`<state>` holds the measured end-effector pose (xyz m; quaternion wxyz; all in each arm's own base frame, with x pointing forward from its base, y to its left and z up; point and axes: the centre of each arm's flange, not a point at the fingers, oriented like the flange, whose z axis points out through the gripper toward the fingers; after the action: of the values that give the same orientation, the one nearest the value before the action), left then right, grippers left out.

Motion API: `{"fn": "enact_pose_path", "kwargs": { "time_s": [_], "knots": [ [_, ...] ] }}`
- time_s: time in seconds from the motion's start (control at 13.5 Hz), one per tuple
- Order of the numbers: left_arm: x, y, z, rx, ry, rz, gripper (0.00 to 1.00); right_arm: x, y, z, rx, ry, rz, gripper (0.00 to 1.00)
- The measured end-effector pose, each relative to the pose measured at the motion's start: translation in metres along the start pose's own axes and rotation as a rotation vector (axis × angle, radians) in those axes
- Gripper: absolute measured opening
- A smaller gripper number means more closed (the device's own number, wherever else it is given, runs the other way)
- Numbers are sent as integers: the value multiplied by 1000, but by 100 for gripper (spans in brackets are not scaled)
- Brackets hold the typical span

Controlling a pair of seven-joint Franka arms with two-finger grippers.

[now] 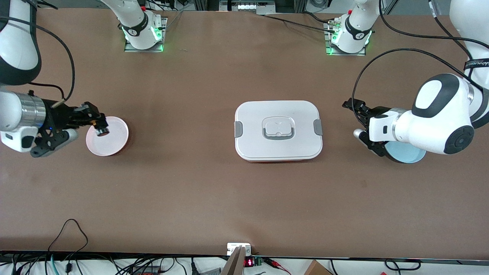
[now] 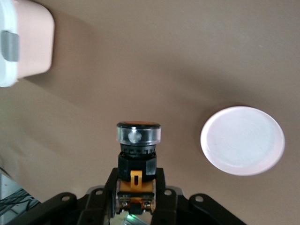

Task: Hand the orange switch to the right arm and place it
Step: 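Lower the orange switch onto the white plate with the right gripper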

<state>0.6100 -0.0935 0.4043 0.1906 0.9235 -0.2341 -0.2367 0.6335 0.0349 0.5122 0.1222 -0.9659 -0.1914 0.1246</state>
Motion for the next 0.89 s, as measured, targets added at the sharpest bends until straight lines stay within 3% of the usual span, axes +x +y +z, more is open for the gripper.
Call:
{"fn": "enact_pose_path", "kwargs": {
  "time_s": [0.22,0.37,0.74,0.89],
  "knots": [
    [-11,3,-33,149,-10,-88,100,-24,12,7,-98,-16,32,33],
    [-23,2,-60,217,10,-119,100,-39,17,26,-140,14,41,33],
    [-52,23,-107,387,75,-227,100,-72,22,92,-188,91,47,33],
    [-68,34,-124,420,119,-272,100,-75,32,119,-200,120,55,33]
  ]
}}
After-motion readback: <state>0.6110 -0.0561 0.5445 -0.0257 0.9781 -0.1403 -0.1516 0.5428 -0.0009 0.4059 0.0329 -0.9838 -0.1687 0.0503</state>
